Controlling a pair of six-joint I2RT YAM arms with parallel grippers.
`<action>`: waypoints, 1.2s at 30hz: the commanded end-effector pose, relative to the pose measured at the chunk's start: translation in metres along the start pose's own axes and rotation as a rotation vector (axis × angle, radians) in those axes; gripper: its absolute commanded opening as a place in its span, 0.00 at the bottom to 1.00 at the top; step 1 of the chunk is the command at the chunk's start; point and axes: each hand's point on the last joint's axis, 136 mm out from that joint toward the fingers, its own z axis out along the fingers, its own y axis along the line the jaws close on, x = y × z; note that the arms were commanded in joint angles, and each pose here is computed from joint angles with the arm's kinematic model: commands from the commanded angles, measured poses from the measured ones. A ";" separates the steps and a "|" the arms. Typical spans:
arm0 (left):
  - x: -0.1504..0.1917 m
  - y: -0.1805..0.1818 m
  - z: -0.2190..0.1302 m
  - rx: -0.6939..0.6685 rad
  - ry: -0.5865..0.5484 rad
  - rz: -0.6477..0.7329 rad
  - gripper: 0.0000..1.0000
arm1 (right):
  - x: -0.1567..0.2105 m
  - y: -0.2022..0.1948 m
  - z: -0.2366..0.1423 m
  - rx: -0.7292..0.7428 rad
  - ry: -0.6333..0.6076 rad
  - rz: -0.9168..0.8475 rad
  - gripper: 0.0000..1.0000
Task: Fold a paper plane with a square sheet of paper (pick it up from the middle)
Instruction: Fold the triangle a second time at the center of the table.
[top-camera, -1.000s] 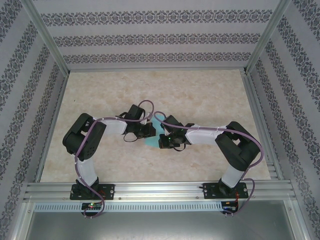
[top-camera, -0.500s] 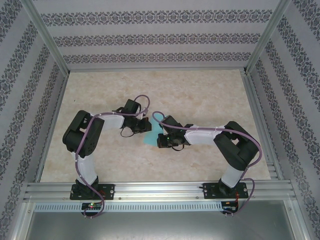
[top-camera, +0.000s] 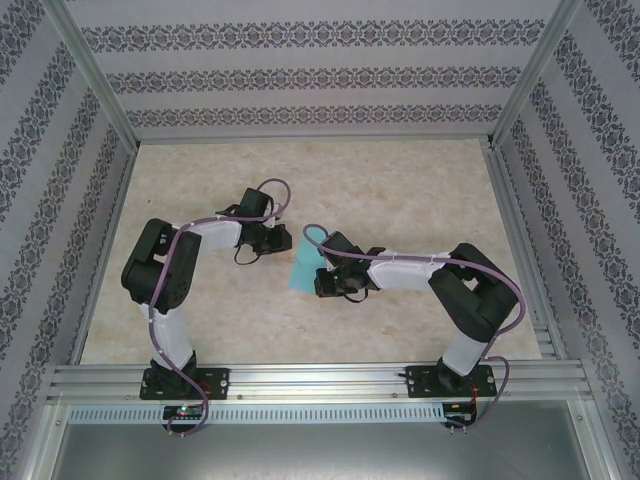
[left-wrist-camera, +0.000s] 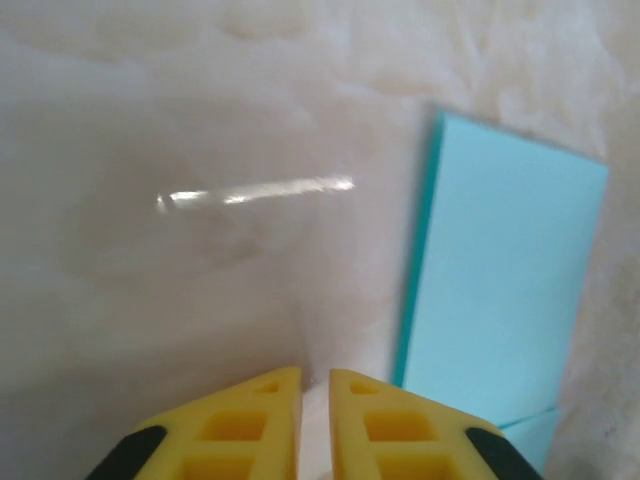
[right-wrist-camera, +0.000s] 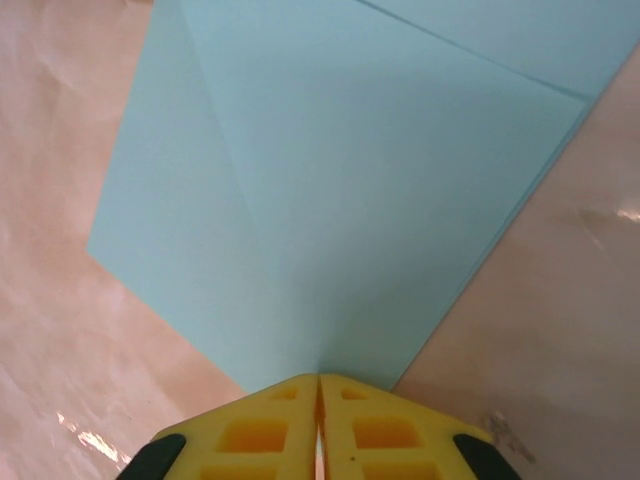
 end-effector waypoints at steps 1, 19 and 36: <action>-0.021 -0.002 -0.030 -0.044 -0.091 0.019 0.22 | -0.006 0.004 -0.019 0.036 -0.008 0.010 0.19; 0.040 -0.035 -0.054 0.156 -0.037 -0.096 0.56 | -0.084 -0.011 -0.043 -0.016 -0.229 0.135 0.48; 0.061 -0.053 -0.023 0.207 0.037 -0.130 0.56 | -0.075 -0.020 -0.007 -0.038 -0.142 0.141 0.43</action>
